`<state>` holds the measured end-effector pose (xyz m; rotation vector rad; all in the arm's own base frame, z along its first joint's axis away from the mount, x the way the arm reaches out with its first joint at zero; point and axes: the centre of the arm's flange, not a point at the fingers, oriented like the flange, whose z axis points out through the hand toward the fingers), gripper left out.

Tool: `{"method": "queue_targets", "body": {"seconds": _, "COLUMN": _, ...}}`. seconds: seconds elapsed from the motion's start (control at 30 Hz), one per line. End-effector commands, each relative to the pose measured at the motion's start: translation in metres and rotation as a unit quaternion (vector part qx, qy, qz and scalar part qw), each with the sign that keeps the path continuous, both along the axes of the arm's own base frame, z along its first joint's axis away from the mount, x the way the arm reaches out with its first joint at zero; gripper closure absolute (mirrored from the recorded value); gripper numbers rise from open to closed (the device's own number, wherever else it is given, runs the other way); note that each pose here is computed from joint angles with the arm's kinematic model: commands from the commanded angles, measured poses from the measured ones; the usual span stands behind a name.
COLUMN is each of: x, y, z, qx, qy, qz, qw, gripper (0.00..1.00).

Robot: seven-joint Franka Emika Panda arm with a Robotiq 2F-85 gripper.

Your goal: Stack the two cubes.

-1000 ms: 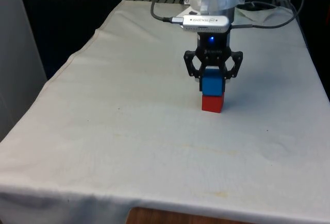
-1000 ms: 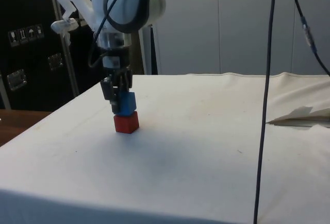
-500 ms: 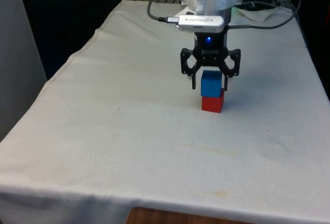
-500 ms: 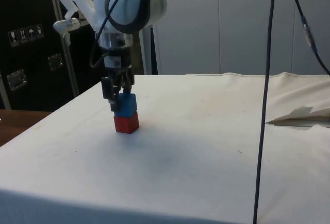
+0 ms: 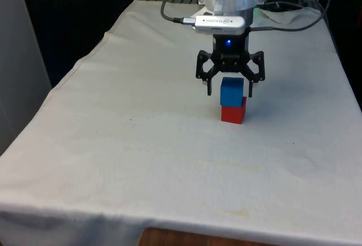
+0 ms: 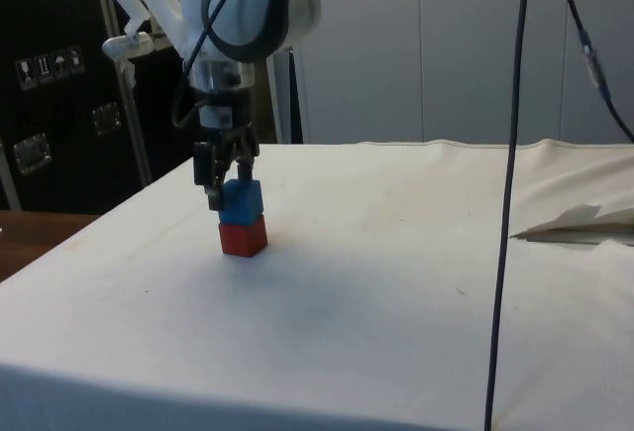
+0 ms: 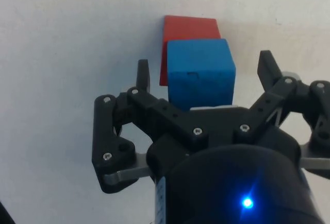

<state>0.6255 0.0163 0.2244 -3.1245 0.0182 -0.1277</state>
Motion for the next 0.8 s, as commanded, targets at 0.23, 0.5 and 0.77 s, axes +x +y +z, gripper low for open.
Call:
{"method": "queue_targets", "body": {"seconds": 0.23, "x": -0.001, "y": 0.000, "z": 0.028, "qx": 0.003, "qy": 0.003, "qz": 0.000, "qw": 0.99999, "gripper": 0.00}}
{"method": "queue_targets", "body": {"seconds": 0.5, "x": -0.001, "y": 0.000, "z": 0.043, "qx": 0.004, "qy": 0.004, "qz": 0.000, "qw": 0.99999, "gripper": 0.00}}
{"method": "queue_targets", "body": {"seconds": 0.77, "x": -0.002, "y": 0.001, "z": 0.057, "qx": 0.005, "qy": 0.003, "qz": 0.001, "qw": 0.99998, "gripper": 0.00}}
